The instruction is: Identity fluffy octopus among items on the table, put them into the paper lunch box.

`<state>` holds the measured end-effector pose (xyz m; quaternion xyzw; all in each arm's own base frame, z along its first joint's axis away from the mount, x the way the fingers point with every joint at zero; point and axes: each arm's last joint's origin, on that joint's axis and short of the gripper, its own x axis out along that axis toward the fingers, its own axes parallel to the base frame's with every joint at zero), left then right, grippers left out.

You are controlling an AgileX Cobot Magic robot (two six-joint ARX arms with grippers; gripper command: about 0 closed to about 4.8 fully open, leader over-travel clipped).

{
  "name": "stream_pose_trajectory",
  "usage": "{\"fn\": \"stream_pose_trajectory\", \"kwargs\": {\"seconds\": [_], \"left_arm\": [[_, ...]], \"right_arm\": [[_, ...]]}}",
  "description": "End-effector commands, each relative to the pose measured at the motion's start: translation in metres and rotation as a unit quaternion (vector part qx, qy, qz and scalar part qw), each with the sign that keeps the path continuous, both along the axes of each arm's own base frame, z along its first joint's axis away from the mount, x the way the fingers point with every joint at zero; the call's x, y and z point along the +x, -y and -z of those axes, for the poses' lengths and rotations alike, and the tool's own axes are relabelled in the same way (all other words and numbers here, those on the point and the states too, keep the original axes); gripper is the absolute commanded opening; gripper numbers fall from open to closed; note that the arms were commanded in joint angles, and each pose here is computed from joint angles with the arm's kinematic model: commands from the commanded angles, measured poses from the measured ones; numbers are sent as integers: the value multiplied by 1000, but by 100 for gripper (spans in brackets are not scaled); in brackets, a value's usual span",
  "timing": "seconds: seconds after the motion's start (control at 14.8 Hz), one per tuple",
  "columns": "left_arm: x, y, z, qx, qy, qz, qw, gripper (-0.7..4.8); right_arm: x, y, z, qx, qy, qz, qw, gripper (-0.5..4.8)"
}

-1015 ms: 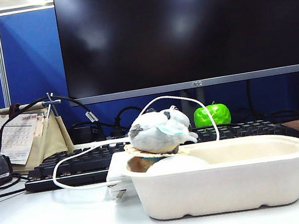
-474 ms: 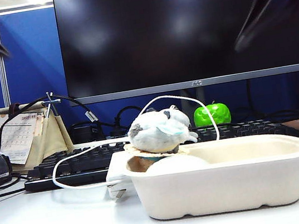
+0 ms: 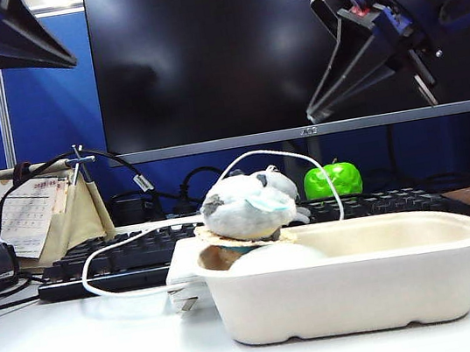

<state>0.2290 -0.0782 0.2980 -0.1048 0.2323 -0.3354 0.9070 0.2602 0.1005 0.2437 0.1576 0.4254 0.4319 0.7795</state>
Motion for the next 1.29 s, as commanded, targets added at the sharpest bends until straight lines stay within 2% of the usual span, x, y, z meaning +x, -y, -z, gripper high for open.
{"fn": "stream_pose_trajectory", "kwargs": {"seconds": [0.07, 0.27, 0.34, 0.41, 0.47, 0.61, 0.74, 0.88, 1.02, 1.15, 1.29], "left_arm": [[-2, 2, 0, 3, -11, 8, 1000, -2], [-4, 3, 3, 7, -28, 12, 1000, -2], [-4, 5, 3, 1, -34, 15, 999, -2], [-6, 9, 3, -6, -40, 23, 999, -2], [-8, 15, 3, -7, -40, 40, 998, -2], [-12, 28, 2, -8, -32, 66, 997, -2], [-15, 36, 1, -9, -25, 84, 996, -2], [-17, 38, 1, -9, -25, 91, 996, -2], [-17, 38, 1, -9, -26, 91, 995, -2], [-17, 39, 1, -9, -26, 92, 995, -2], [-17, 39, 1, -9, -26, 92, 995, -2]], "right_arm": [[3, -3, -8, 22, 36, -11, 999, -6], [10, -4, -14, 31, 86, -6, 996, 2], [12, -5, -16, 35, 100, -6, 994, 59], [14, -6, -17, 37, 113, -4, 993, 165], [19, -7, -13, 29, 111, 20, 993, 239], [28, -13, 2, 10, 102, 31, 994, 290], [36, -25, 20, 5, 89, 19, 996, 328], [42, -34, 32, 3, 86, 13, 996, 404], [48, -37, 41, 1, 85, 24, 996, 434], [53, -38, 46, -11, 92, 40, 995, 440], [63, -43, 46, -19, 87, 53, 995, 479]]}}
